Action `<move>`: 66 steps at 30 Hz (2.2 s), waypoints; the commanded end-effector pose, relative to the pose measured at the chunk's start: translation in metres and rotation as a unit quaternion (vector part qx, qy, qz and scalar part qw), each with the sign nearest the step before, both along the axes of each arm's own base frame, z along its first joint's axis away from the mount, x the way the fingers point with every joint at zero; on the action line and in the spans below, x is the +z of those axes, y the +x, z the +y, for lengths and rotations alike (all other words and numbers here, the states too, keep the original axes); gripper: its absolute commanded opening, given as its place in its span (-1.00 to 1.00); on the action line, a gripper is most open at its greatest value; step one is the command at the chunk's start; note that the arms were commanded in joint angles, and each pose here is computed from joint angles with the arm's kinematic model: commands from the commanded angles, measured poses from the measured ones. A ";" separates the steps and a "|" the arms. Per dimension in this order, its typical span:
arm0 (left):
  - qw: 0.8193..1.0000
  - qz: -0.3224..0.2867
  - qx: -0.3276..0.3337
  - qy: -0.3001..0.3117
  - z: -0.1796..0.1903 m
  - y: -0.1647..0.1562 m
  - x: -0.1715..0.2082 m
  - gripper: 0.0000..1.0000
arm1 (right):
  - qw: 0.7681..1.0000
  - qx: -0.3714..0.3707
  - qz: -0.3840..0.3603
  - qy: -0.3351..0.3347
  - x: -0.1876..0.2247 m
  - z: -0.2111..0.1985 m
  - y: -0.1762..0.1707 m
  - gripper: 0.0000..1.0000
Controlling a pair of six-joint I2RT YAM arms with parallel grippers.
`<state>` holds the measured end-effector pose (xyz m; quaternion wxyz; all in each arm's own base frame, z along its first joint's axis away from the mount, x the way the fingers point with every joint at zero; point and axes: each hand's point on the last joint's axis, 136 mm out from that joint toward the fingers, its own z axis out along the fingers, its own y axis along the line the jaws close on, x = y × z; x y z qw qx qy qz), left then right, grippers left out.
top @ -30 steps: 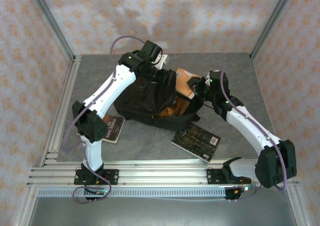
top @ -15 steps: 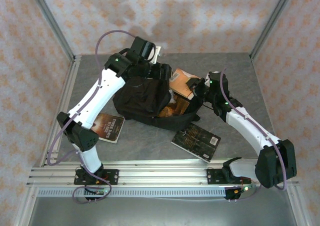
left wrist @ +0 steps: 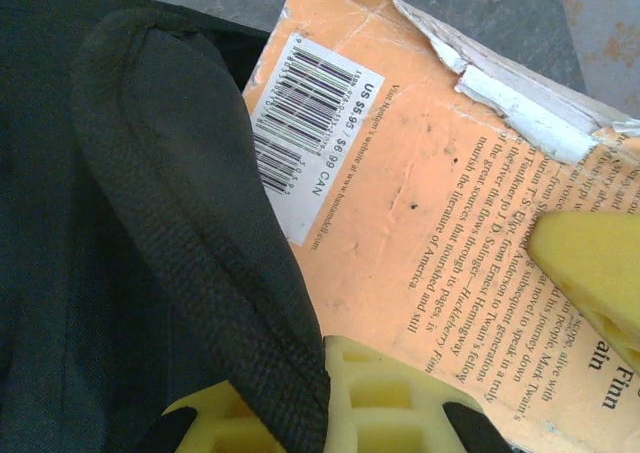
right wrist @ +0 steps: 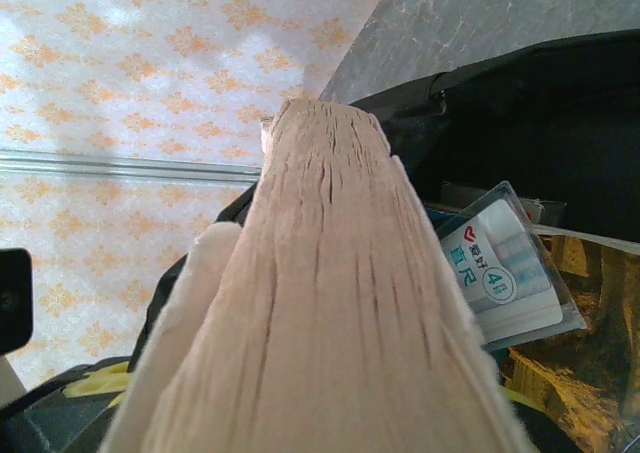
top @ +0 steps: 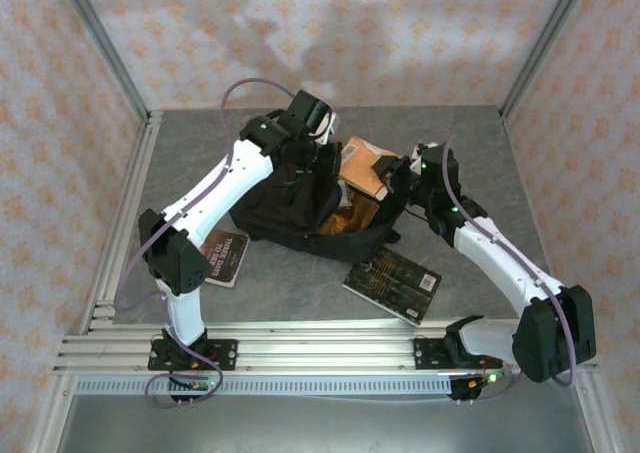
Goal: Pack the student bag
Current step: Open the student bag at the center of the table, then place the book in the student bag, then rotate the student bag at the top-center of the table.
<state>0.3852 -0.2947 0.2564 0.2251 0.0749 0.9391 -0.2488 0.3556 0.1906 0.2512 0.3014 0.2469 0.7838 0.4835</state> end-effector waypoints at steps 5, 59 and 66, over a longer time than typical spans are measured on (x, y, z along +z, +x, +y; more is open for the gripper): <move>0.996 -0.085 0.021 -0.029 0.030 0.010 0.063 -1.00 | 0.995 -0.001 -0.037 -0.090 -0.002 -0.018 -0.017 -1.00; 0.989 -0.141 0.038 0.015 0.076 0.043 0.087 -1.00 | 0.970 0.105 -0.091 -0.200 -0.060 0.134 0.022 0.94; 0.991 -0.125 0.046 0.015 0.076 0.044 0.071 -1.00 | 0.969 0.039 -0.092 -0.228 -0.039 0.089 0.016 0.89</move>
